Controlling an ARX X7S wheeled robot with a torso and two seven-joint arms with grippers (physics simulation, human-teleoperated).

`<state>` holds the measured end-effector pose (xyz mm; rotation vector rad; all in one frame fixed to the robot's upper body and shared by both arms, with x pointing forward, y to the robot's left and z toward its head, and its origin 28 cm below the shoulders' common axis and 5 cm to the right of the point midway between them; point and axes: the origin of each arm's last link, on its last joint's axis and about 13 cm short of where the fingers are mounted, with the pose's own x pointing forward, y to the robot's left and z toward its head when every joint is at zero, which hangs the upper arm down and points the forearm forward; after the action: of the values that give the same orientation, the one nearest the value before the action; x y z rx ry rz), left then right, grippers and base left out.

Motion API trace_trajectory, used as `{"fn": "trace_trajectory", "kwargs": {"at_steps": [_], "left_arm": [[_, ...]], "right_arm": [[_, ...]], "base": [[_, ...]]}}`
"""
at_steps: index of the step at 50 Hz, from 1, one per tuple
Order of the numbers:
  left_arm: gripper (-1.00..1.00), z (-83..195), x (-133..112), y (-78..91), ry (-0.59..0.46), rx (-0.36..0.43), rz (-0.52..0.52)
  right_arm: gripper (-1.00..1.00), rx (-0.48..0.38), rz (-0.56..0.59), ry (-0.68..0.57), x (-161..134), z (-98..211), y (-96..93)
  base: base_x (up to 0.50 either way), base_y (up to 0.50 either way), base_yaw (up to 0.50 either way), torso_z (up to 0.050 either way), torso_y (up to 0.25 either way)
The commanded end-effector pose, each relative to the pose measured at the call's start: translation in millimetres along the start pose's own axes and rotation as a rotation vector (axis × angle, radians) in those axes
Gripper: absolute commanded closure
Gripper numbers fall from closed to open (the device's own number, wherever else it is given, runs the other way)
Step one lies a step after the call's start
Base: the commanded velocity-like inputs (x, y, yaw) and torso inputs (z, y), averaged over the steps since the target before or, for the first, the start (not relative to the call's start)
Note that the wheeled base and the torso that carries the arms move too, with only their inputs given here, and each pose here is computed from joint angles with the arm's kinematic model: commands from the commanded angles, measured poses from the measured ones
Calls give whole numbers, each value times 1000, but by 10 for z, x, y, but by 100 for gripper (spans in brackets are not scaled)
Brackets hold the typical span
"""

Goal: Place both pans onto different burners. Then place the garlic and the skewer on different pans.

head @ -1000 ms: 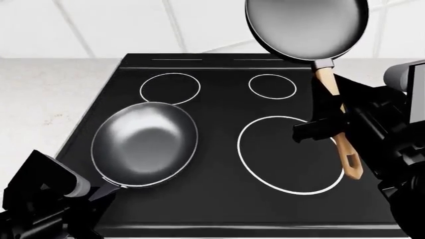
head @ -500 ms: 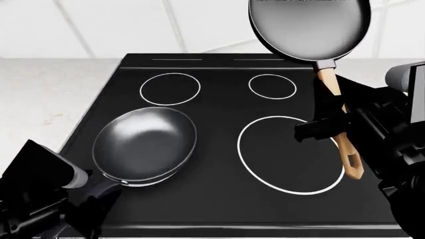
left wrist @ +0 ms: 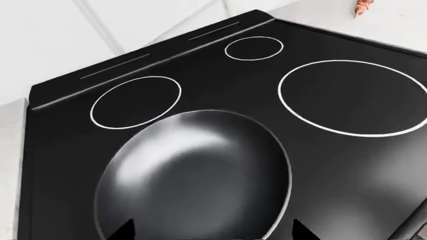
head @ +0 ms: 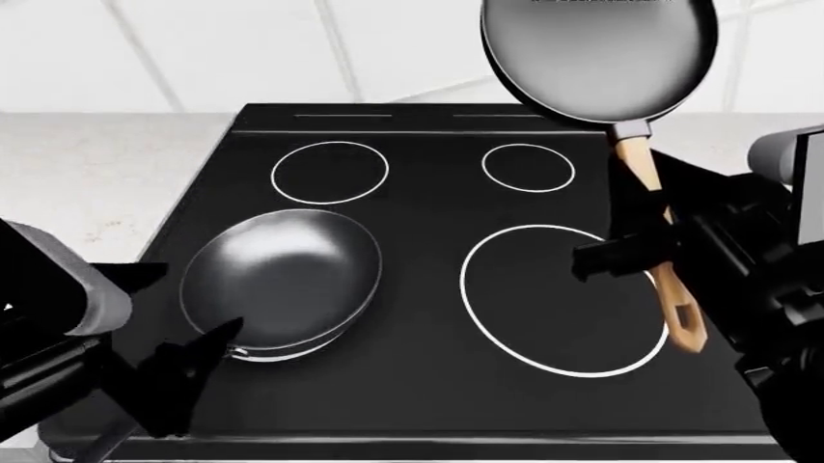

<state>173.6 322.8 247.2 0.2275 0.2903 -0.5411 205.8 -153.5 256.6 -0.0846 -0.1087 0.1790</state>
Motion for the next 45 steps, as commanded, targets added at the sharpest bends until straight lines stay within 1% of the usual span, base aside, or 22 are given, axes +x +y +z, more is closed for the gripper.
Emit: {"fn": "trace_trajectory", "kwargs": {"at_steps": [1, 8, 12, 17, 20, 22, 24, 30, 32, 37, 45], "left_arm": [[-100, 287, -87, -34, -172, 44, 19], [-100, 350, -2, -30, -248, 11, 28], [-100, 370, 47, -18, -317, -34, 42], [-100, 384, 95, -44, -426, -82, 54], [-100, 407, 112, -73, -478, -96, 56], [-100, 443, 131, -78, -523, -117, 63], [-100, 468, 165, -88, -547, -142, 68], [-100, 525, 228, -139, -612, -146, 119], [-100, 507, 264, -165, -636, -115, 140], [-100, 512, 307, -165, -688, -138, 136], [-100, 523, 300, -172, -737, -155, 126]], "right_arm": [[100, -47, -55, -88, -37, 155, -54], [100, -78, -28, -48, -84, 186, -46], [100, -82, -16, -17, -121, 195, -55], [100, -97, 56, 9, -210, 225, -47], [100, -103, 63, 21, -278, 262, -56], [100, -109, 67, 31, -334, 294, -65], [100, -115, 57, 44, -386, 333, -88], [100, -156, 53, 97, -499, 410, -126], [100, -165, 54, 111, -544, 423, -134], [100, -183, 64, 153, -628, 444, -123], [100, -172, 43, 207, -673, 399, -117]], "base": [[0, 0, 0, 0, 11], [0, 0, 0, 1, 2], [0, 0, 0, 0, 3], [0, 0, 0, 0, 2], [0, 0, 0, 3, 3], [0, 0, 0, 0, 0], [0, 0, 0, 0, 0], [0, 0, 0, 0, 4], [0, 0, 0, 5, 0], [0, 0, 0, 0, 2], [0, 0, 0, 1, 1]]}}
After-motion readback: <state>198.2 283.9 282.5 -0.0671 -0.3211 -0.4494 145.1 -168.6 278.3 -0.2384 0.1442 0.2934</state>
